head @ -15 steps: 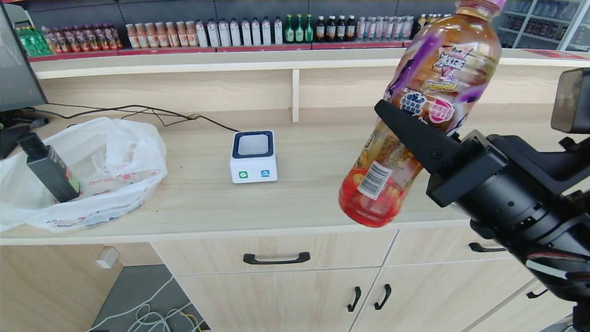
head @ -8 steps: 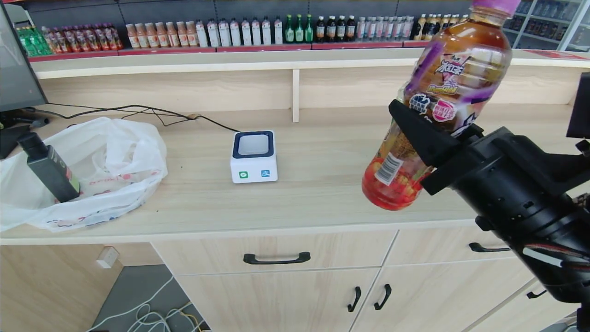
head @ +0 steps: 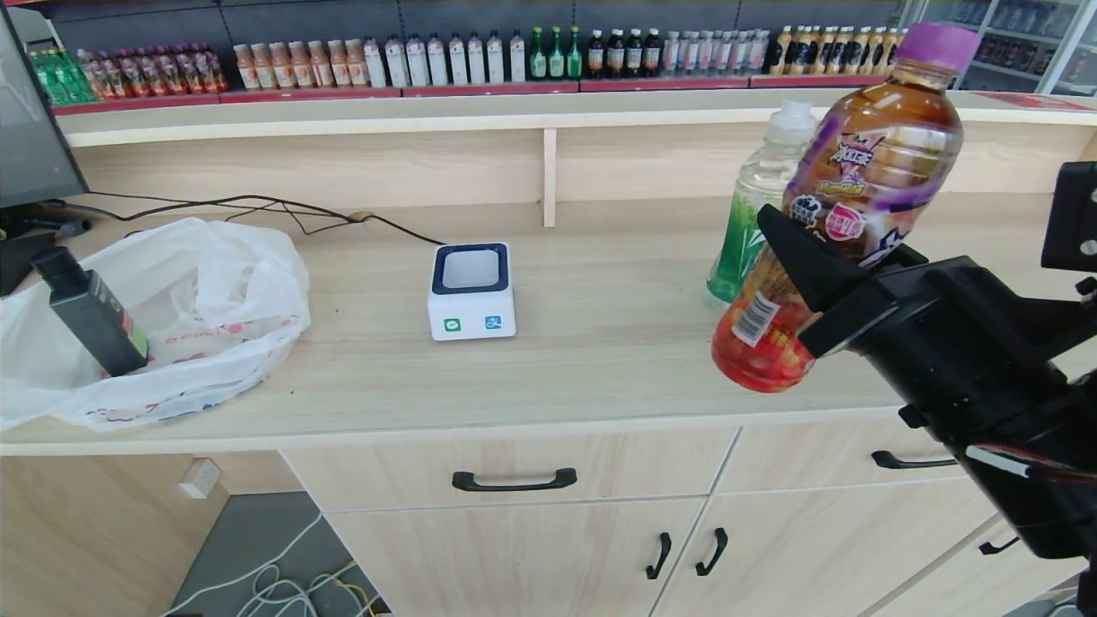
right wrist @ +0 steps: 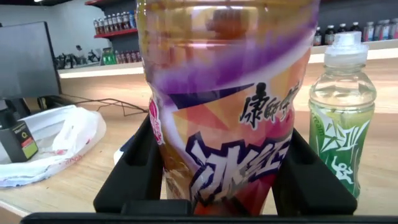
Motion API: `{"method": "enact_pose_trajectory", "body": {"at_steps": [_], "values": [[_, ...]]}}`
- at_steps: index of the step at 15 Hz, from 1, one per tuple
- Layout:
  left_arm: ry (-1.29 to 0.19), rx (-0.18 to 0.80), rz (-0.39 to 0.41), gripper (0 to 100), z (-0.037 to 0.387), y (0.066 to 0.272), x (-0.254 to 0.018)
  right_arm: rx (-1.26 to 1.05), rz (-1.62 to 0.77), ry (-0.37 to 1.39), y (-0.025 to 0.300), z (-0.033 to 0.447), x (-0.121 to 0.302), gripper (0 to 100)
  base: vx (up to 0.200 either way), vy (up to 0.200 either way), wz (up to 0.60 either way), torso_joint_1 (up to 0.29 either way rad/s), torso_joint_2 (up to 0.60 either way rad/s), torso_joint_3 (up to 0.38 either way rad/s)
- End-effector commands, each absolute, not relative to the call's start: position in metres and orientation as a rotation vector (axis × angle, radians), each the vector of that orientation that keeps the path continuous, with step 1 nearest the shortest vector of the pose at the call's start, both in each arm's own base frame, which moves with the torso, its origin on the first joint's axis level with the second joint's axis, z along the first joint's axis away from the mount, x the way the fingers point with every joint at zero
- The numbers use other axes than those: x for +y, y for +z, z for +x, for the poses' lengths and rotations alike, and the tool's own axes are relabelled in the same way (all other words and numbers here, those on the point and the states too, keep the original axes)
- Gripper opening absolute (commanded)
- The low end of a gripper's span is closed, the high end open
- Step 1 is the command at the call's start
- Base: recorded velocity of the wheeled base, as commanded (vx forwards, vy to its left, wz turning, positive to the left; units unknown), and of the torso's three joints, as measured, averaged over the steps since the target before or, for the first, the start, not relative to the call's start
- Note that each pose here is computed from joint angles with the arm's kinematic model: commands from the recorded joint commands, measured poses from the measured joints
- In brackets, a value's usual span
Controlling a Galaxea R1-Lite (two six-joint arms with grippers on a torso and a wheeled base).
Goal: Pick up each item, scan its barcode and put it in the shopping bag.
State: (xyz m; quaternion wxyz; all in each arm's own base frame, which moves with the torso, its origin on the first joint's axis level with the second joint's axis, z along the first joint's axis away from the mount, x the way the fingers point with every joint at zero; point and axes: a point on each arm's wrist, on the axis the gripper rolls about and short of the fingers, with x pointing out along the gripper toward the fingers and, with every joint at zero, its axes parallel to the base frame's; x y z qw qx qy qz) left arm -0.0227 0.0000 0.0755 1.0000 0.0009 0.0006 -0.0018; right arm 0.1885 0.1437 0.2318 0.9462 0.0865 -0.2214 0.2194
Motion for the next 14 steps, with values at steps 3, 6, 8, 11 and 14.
{"method": "enact_pose_trajectory", "body": {"at_steps": [3,6,8,11,14], "values": [[-0.003,0.002,0.002,100,-0.023,0.076,0.000,-0.404,0.176,0.447,0.223,0.193,0.138,0,0.000,0.000,0.00,0.000,0.00,0.000],[-0.003,0.002,0.002,100,-0.023,0.076,0.000,-0.397,0.169,0.444,0.223,0.203,0.128,0,0.000,0.000,0.00,0.000,0.00,0.000],[-0.003,0.002,0.002,100,-0.023,0.076,0.000,-0.424,0.160,0.456,0.228,0.207,0.123,0,0.000,0.100,0.00,0.001,0.00,0.001],[-0.002,0.002,-0.003,100,-0.023,0.076,0.000,-0.397,0.171,0.459,0.223,0.210,0.124,0,0.000,0.200,0.00,-0.001,0.00,0.006],[-0.002,0.002,-0.005,100,-0.023,0.076,0.000,-0.397,0.172,0.458,0.222,0.211,0.124,0,0.000,0.200,0.00,0.009,0.00,-0.004]]}}
